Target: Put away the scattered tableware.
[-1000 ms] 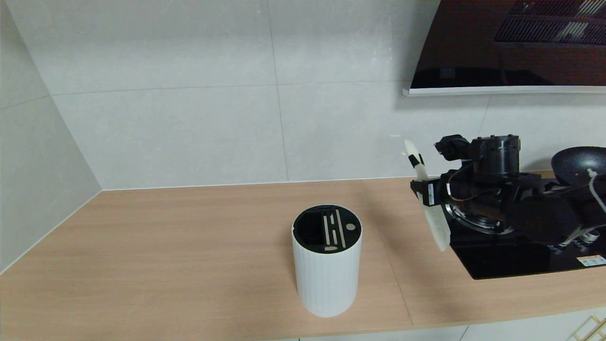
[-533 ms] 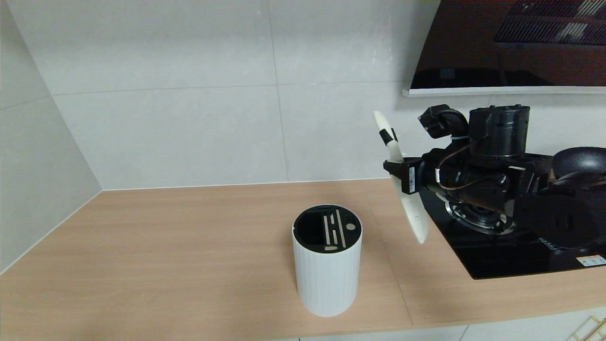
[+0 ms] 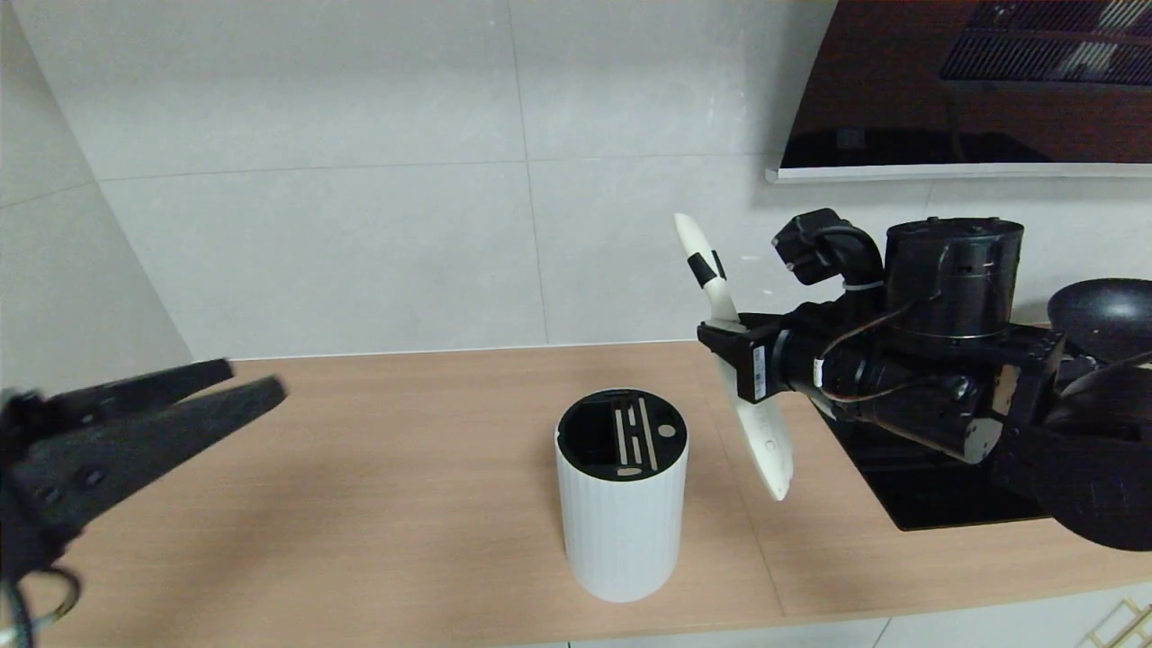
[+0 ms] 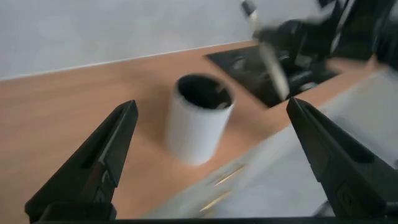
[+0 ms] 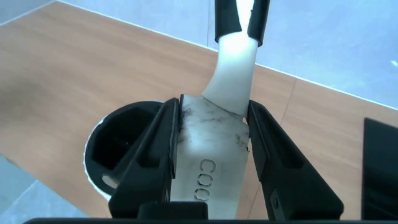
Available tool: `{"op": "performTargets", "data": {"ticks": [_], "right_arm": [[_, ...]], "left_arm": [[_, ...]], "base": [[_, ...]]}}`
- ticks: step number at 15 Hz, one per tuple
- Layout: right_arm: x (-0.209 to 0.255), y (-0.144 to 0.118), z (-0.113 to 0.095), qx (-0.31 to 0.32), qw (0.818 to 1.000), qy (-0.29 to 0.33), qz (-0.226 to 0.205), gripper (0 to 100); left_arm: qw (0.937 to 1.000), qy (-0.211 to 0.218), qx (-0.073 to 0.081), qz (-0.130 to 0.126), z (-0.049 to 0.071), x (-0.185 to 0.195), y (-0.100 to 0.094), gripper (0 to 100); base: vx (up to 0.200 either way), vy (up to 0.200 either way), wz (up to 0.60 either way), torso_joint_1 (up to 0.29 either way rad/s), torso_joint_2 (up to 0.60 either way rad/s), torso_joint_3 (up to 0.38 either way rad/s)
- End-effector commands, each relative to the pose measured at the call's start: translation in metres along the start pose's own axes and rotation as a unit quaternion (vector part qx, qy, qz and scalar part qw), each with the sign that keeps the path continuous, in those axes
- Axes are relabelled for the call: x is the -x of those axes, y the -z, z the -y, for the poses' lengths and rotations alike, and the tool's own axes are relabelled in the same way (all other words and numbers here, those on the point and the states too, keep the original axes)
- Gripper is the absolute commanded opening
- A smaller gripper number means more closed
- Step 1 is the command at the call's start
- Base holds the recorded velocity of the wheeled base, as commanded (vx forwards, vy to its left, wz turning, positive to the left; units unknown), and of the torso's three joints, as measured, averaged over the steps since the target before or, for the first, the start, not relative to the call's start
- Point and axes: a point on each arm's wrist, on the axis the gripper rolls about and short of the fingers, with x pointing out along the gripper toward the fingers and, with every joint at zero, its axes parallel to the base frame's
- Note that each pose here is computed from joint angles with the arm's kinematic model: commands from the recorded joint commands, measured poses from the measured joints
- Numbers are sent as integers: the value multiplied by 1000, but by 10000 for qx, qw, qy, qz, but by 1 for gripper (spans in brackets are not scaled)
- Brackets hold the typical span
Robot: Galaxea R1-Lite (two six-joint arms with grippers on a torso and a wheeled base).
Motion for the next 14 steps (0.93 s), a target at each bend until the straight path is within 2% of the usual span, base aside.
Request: {"op": "performTargets", "data": {"ticks": [1, 2, 4, 6, 10, 11, 14], "right_arm": [[3, 1, -12, 28, 10000, -94, -4, 0], [5, 2, -22, 50, 9999, -115, -22, 0], [8, 4, -30, 70, 9997, -229, -55, 0], [9, 8, -35, 95, 9994, -320, -105, 0], [15, 10, -49, 97, 9986, -501, 106, 0], [17, 10, -55, 97, 9982, -569, 191, 0], [22, 14, -67, 131, 9970, -743, 145, 0]], "left_arm": [[9941, 423, 860, -503, -12, -109, 21, 100], [9917, 586, 1107, -289, -8, -132, 28, 100], [9815, 890, 1680, -245, 2, -141, 31, 100], [9765, 1164, 1805, -192, 14, -145, 31, 100], [9739, 1262, 1863, -303, 21, -156, 37, 100], [9729, 1237, 1927, -306, 24, -161, 38, 100], [9767, 840, 1964, -206, 24, -181, 44, 100]], "base": [[0, 0, 0, 0, 0, 0], [0, 0, 0, 0, 0, 0], [0, 0, 0, 0, 0, 0], [0, 0, 0, 0, 0, 0], [0, 0, 0, 0, 0, 0], [0, 0, 0, 0, 0, 0], [0, 0, 0, 0, 0, 0]]}}
